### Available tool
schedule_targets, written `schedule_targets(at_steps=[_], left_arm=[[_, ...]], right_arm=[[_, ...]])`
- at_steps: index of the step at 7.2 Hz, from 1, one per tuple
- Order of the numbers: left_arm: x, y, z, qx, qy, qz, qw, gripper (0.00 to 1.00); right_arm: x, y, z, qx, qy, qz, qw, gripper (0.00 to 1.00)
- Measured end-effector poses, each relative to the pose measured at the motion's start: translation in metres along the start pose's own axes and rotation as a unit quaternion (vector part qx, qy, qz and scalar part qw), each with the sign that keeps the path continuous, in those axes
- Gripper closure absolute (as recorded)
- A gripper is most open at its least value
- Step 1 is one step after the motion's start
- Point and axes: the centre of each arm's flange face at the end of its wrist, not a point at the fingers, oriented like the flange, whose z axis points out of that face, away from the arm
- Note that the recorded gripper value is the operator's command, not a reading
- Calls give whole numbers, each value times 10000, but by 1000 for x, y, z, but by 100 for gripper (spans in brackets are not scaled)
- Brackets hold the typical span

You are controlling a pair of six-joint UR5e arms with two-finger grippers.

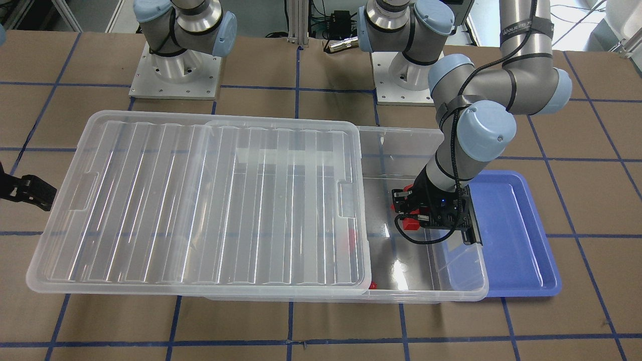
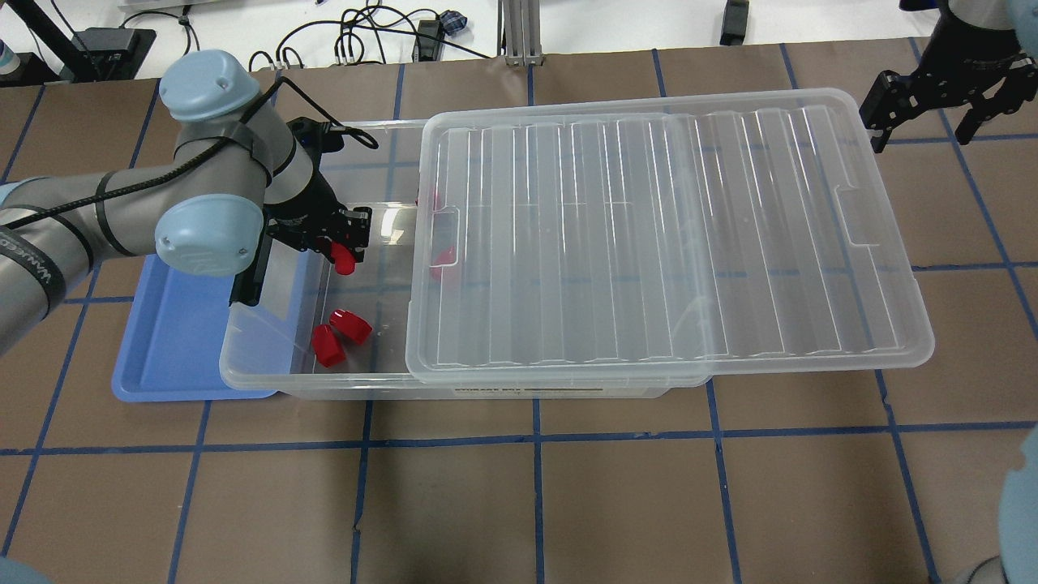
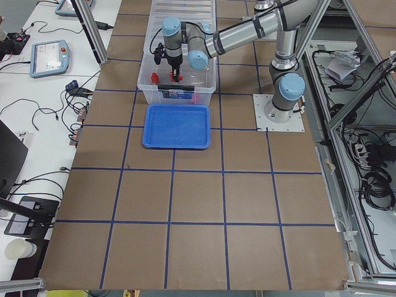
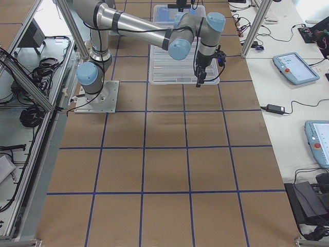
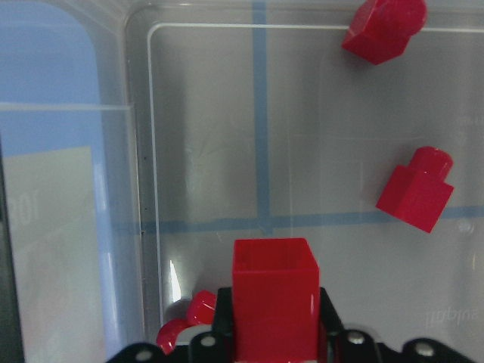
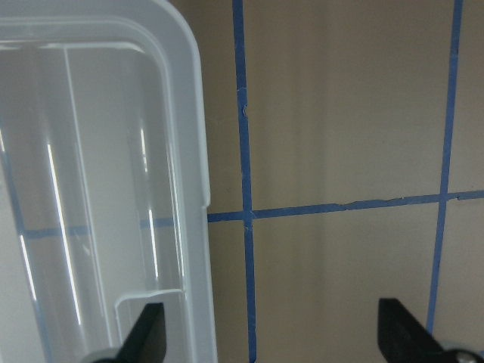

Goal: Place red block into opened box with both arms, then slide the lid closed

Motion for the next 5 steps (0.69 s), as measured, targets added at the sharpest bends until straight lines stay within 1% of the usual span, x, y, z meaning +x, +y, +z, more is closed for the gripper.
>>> schedule_targets(at_steps=[1, 2, 3, 4, 5], left_arm=[[-1, 7, 17, 18, 1, -20, 10000, 90], [-1, 12, 31, 25, 6, -26, 10000, 87], [-2, 13, 39, 101, 7, -3, 9999, 86], [-2, 12, 45, 160, 6, 10, 9999, 46], [-3, 11, 50, 180, 4, 10, 9998, 3]], right_arm=[[-3, -2, 3, 14, -140, -1, 9999, 0], [-5, -2, 3, 37, -222, 5, 9997, 0], [-4, -4, 4, 54, -252, 18, 9997, 0], [-3, -4, 6, 51, -260, 35, 9996, 0], [-2, -3, 8, 42, -262, 42, 9996, 0]])
